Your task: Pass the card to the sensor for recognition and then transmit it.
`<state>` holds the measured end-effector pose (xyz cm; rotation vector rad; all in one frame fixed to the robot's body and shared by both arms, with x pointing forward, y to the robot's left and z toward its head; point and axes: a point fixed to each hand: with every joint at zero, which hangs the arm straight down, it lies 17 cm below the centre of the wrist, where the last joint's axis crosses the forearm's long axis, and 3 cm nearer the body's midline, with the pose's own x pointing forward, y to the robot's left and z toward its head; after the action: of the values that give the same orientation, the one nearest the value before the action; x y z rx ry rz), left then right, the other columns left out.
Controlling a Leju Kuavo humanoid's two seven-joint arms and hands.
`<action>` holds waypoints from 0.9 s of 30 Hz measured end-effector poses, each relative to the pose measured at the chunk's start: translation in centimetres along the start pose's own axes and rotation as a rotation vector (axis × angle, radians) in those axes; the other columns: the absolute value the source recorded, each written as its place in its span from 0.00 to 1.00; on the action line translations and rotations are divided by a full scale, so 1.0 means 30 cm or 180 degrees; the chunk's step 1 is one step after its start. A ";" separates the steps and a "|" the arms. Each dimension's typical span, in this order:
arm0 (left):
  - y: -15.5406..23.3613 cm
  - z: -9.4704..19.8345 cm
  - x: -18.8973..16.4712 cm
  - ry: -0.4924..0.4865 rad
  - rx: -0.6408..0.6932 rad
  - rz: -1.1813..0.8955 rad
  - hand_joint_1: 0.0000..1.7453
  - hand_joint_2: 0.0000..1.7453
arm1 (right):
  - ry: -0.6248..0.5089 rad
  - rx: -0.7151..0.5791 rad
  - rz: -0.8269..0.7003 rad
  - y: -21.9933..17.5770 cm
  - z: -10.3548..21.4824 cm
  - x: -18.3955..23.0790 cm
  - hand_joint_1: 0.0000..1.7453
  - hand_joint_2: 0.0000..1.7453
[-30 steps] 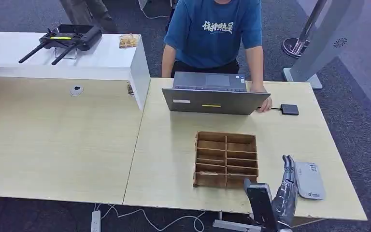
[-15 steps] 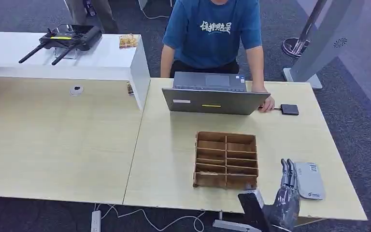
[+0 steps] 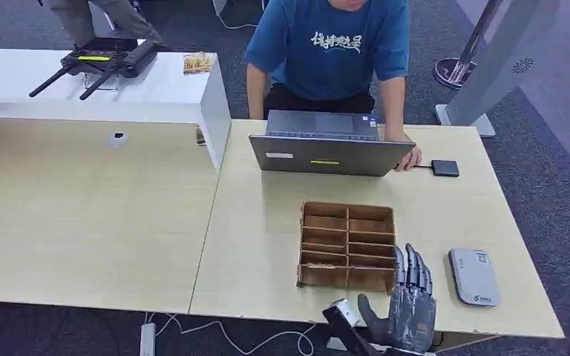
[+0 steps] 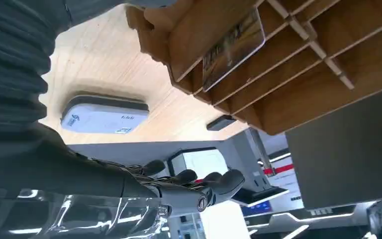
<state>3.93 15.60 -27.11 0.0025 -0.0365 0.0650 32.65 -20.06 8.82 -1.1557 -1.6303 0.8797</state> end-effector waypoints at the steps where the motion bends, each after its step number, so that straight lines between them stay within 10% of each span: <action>1: 0.000 0.000 0.000 0.0000 0.0000 -0.0002 0.00 0.00 | -0.0015 0.0013 0.0006 0.005 0.002 0.003 0.00 1.00; 27: 0.025 -0.002 0.032 -0.0211 0.0159 -0.0396 0.00 0.00 | -0.0527 0.0153 0.0240 0.069 -0.116 0.107 0.00 1.00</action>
<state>4.84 16.41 -27.14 0.0567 -0.1009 -0.0587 36.13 -16.24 8.94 -1.1424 -1.6973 1.0817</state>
